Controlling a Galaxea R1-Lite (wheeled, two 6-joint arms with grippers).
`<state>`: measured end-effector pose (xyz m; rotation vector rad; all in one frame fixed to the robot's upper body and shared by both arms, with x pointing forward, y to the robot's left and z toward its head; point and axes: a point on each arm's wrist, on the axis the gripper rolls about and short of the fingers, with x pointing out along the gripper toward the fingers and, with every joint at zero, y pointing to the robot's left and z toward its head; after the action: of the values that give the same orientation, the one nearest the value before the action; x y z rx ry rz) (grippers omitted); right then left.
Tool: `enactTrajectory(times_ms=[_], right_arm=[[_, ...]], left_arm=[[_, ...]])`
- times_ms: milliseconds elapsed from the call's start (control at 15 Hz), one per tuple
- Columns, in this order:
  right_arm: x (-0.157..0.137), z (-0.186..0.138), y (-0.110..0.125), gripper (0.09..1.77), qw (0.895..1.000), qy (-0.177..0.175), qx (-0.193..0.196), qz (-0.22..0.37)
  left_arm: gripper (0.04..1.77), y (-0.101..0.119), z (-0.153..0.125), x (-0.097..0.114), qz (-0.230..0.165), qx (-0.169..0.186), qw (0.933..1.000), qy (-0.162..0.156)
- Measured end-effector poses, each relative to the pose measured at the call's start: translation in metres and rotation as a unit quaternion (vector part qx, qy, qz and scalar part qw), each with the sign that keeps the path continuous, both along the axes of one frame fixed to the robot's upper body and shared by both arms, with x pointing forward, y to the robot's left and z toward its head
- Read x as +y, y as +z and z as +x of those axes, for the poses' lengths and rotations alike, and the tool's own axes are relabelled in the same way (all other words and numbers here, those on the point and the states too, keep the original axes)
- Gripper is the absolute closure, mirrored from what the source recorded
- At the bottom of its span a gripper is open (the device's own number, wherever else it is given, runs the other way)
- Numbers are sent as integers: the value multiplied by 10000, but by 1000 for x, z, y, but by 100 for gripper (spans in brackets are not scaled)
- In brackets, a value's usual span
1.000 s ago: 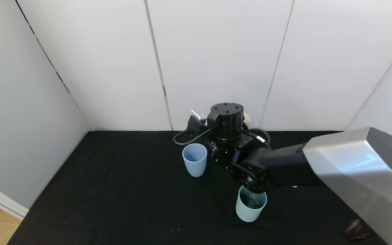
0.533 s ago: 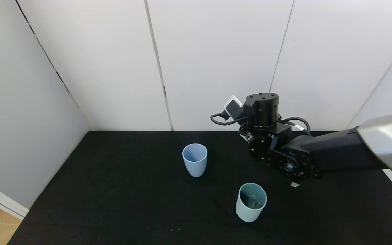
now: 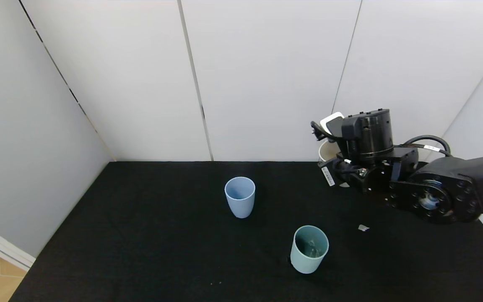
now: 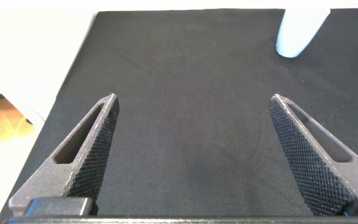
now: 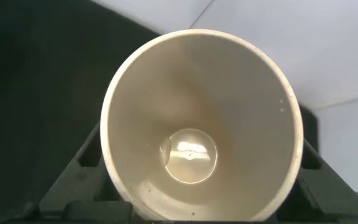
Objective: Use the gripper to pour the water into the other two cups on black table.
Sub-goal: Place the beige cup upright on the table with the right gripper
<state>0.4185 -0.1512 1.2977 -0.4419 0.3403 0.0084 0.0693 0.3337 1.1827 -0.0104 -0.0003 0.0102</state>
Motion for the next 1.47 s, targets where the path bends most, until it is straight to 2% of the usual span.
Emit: enactTrajectory(times_ms=[267,400,667,800,1000,1133,1467], right_arm=[[-31,-19,-7,55,9976,-52,230,646],[-49,-21,-7,55,9953,-81,91,961],[-71,-34,-16,55,9931,-172,-151,1147],[-78,-42,-27,55,9920,62,-95,1260],[-92,-44,-41,55,9863,425,-246,1574],[-103,-45,-55,55,9817,395,-110,1861],[-129,-43,-79,55,9726,32,324,2301]], left_arm=[[9,0,0,0,2,0,10000,0],[9,0,0,0,0,0,10000,0],[9,0,0,0,0,0,10000,-2],[9,0,0,0,0,0,10000,0],[9,0,0,0,0,1,10000,0],[9,0,0,0,2,0,10000,0],[9,0,0,0,0,1,10000,0]])
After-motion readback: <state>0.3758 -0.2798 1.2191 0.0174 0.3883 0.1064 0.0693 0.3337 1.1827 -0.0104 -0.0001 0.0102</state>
